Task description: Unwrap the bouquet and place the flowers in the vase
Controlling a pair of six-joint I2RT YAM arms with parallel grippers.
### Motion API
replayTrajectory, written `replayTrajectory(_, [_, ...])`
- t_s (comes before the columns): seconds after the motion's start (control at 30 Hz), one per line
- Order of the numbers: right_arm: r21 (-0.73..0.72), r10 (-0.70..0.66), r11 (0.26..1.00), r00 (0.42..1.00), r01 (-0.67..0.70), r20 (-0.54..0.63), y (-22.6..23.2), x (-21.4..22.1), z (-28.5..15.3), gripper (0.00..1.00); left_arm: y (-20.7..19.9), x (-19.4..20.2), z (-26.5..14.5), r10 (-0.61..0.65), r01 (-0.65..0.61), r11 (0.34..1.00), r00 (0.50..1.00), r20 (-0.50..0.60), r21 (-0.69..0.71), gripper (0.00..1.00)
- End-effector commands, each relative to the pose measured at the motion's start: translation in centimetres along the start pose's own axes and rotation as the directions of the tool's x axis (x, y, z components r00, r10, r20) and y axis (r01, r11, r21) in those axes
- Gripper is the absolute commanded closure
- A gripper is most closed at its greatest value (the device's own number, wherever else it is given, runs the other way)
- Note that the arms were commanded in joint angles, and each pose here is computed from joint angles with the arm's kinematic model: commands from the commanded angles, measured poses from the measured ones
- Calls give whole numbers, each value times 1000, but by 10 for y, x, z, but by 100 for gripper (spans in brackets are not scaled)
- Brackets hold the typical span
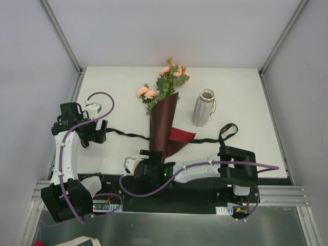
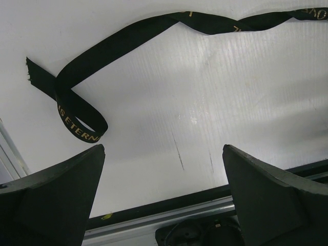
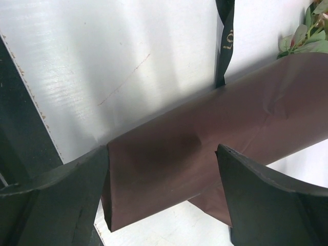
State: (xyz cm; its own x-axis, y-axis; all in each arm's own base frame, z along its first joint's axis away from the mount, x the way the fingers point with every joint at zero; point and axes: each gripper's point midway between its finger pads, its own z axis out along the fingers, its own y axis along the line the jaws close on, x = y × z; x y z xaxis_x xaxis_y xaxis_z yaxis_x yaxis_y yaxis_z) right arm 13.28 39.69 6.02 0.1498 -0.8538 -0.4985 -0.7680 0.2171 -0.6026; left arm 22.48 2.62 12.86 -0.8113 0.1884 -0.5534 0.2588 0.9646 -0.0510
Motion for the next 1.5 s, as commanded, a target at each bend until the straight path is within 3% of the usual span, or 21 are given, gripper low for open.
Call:
replayTrajectory(0.0, [29, -21, 999, 1000, 21, -21, -2, 10, 6, 11, -3, 5, -2, 26, -26, 1000, 1000, -9, 13, 1])
replayTrajectory(0.17, [56, -68, 996, 997, 71, -46, -6, 18, 7, 12, -1, 5, -3, 37, -37, 999, 999, -10, 2, 1])
replayTrajectory(0.3, [168, -78, 983, 997, 79, -8, -25, 4, 3, 14, -2, 3, -4, 34, -34, 999, 999, -2, 7, 1])
replayTrajectory(0.57, [515, -2, 849, 976, -114, 220, -100, -50, -50, 14, -4, -1, -8, 46, -46, 999, 999, 23, 2, 1])
replayTrajectory(0.7, [580, 40, 780, 943, -236, 330, -123, -66, -86, 10, -4, -3, -10, 52, -52, 999, 998, 32, 2, 1])
replayTrajectory(0.97, [612, 100, 730, 933, -304, 345, -121, -45, -122, 2, -5, -8, -11, 49, -49, 999, 998, 41, 11, 1])
replayTrajectory(1.07, [562, 136, 759, 924, -329, 357, -116, -40, -120, 0, -5, -9, -12, 46, -47, 999, 998, 45, 14, 1])
replayTrajectory(1.17, [387, 227, 844, 901, -372, 370, -100, -44, -108, 0, -6, -9, -13, 48, -49, 999, 998, 43, 14, 1])
replayTrajectory(1.3, [230, 192, 940, 947, -254, 259, -80, -37, -99, 4, -6, -9, -15, 59, -59, 998, 997, 45, 12, 1])
replayTrajectory(1.47, [19, 137, 990, 981, -141, 138, -44, -23, -91, 4, -5, -7, -14, 66, -67, 998, 997, 37, 14, 1])
